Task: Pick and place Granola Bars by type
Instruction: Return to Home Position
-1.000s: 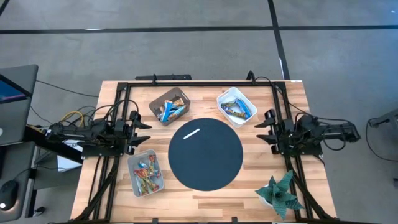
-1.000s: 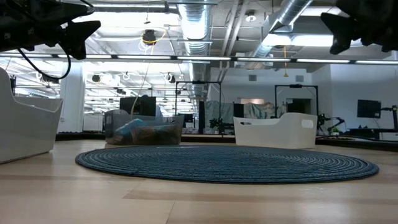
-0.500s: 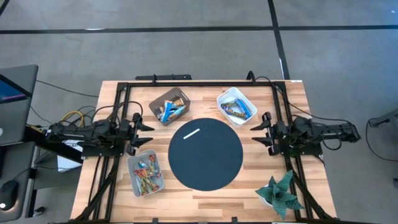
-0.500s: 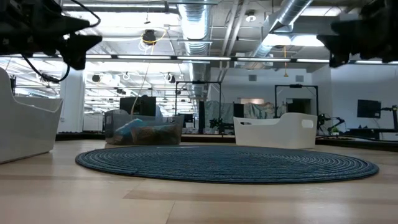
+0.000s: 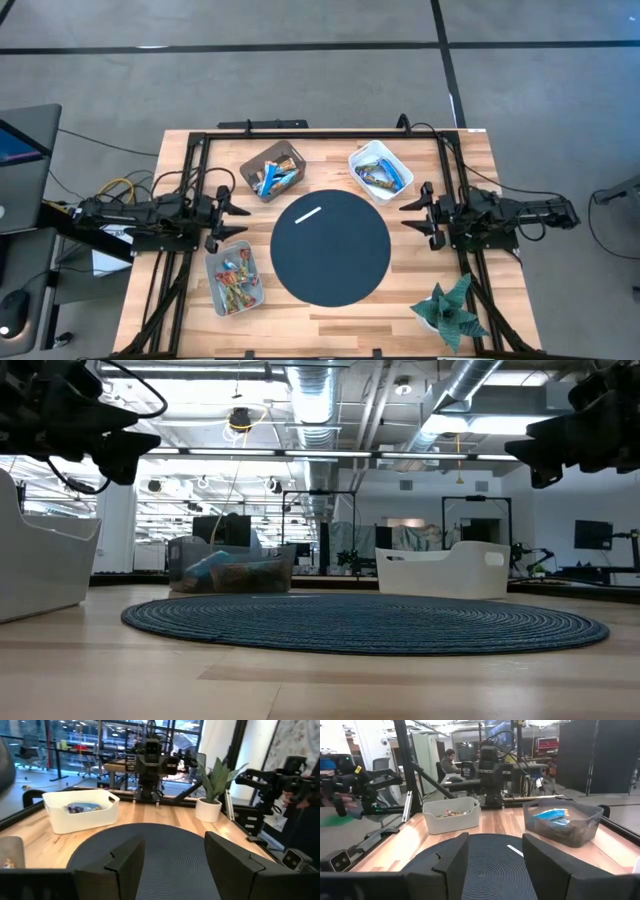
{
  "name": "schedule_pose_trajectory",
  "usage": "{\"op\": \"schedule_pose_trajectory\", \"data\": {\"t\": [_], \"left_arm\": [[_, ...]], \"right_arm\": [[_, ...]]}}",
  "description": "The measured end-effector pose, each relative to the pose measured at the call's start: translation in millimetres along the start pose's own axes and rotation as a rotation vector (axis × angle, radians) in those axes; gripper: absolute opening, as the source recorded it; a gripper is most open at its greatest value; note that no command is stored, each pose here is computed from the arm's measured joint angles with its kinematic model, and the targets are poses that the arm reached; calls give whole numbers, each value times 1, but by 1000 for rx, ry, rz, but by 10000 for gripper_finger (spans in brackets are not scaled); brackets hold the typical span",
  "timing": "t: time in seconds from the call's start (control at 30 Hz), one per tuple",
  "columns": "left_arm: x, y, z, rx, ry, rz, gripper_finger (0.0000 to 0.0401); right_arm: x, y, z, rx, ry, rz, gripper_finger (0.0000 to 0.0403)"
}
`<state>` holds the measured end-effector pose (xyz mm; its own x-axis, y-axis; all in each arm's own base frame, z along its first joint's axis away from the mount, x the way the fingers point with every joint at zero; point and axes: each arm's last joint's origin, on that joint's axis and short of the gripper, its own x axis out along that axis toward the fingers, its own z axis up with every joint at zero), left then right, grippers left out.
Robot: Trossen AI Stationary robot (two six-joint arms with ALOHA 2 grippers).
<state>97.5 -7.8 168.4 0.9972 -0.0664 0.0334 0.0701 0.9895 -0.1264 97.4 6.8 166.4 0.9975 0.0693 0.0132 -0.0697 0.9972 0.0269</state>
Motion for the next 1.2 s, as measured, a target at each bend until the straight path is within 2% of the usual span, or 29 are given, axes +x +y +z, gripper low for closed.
{"op": "schedule_pose_trajectory", "data": {"t": [0.23,1.2], "left_arm": [[0,-2,0,43,2,-70,199],[0,-2,0,40,3,-39,199]], "right_arm": [[0,0,0,0,0,-1,177],[0,0,0,0,2,0,177]]}}
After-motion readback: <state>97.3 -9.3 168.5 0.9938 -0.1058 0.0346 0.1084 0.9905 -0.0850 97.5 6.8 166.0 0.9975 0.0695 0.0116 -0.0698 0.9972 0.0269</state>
